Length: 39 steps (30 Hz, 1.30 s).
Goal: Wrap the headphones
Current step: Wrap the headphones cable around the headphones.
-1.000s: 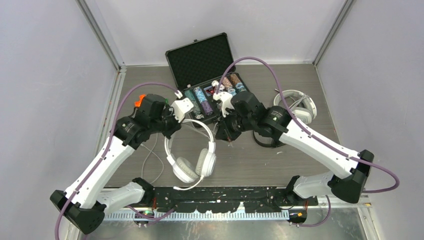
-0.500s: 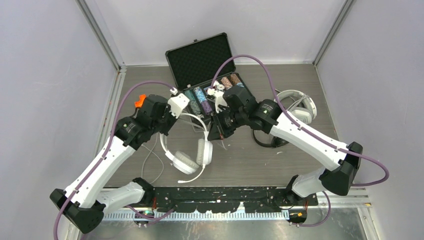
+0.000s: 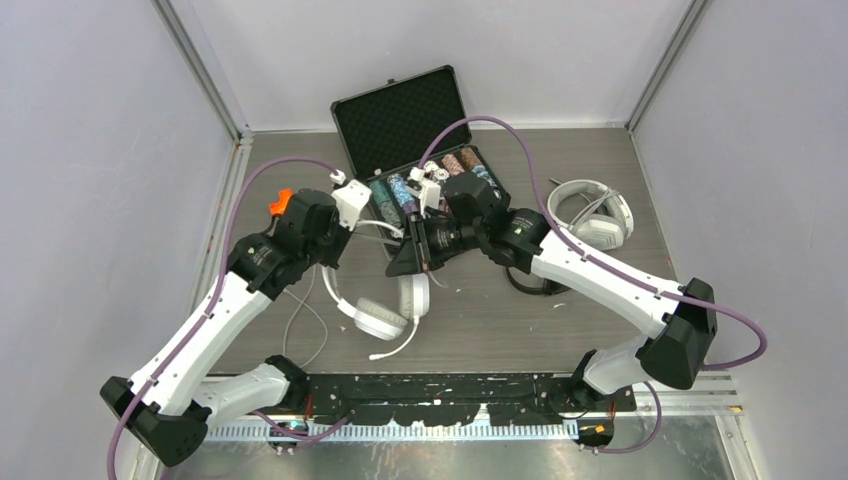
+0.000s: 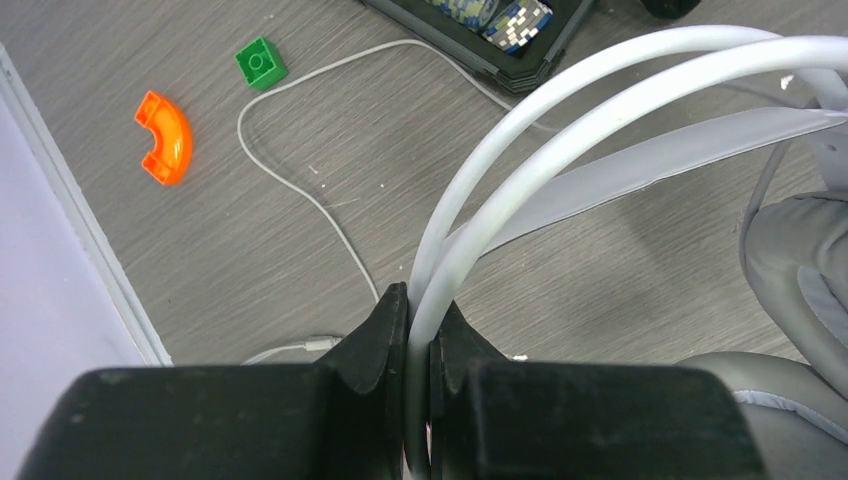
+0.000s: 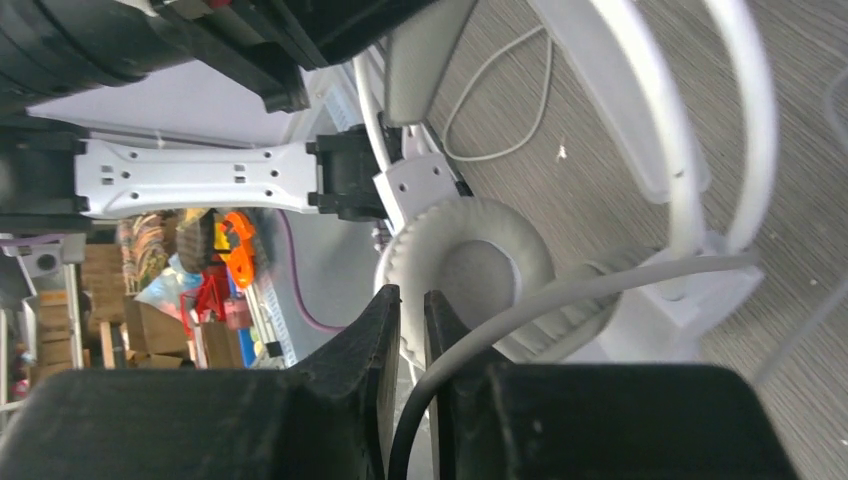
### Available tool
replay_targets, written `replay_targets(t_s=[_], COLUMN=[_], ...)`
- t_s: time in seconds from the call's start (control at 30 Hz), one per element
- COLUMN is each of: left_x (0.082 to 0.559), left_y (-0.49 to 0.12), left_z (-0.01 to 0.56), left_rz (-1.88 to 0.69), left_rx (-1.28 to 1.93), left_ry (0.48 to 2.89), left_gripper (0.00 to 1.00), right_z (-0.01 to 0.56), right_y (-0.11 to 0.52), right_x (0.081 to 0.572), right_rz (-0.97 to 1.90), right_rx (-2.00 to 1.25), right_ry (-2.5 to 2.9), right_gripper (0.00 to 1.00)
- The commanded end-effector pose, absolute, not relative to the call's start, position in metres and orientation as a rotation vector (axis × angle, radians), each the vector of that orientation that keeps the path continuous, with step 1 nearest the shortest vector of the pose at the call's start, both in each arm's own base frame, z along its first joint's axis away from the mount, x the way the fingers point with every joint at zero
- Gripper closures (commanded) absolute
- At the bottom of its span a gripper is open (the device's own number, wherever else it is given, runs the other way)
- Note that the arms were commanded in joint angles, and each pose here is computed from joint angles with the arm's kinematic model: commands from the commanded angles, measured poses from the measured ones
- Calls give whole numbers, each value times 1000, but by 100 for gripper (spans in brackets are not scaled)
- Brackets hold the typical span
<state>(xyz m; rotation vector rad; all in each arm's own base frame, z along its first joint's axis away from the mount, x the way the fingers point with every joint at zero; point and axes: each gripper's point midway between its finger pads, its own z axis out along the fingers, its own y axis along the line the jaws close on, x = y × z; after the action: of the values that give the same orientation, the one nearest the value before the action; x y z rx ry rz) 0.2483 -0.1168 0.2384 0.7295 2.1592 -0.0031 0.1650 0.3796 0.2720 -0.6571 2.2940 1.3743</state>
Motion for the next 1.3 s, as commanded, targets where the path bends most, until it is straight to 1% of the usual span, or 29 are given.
replay_targets(t_s=[0.0, 0.2, 0.43, 0.77, 0.87, 1.07, 1.27], left_x=[266, 281, 297, 307, 308, 309, 309], left_y=[-119, -106, -98, -95, -97, -108, -116], left_z=[260, 264, 282, 307, 312, 322, 334], left_rz=[-31, 54, 73, -34, -98, -242, -357], left_rx=[486, 263, 15, -263, -343, -445, -532], left_ry=[2111, 2132, 2069, 1929, 1890, 1837, 1800], left_gripper=[100, 100, 100, 100, 100, 100, 100], right_z=[303, 303, 303, 293, 291, 300, 307], right_y=[398, 402, 412, 417, 418, 424, 417], right_x=[164, 157, 145, 130, 134, 159, 169], right_rz=[1555, 1584, 1588, 1552, 1478, 1307, 1058], right_rx=[-646, -654, -686, -747, -756, -697, -710], right_ry=[2147, 2128, 2122, 2098, 2060, 1870, 1618], right_gripper=[78, 76, 76, 75, 75, 76, 77])
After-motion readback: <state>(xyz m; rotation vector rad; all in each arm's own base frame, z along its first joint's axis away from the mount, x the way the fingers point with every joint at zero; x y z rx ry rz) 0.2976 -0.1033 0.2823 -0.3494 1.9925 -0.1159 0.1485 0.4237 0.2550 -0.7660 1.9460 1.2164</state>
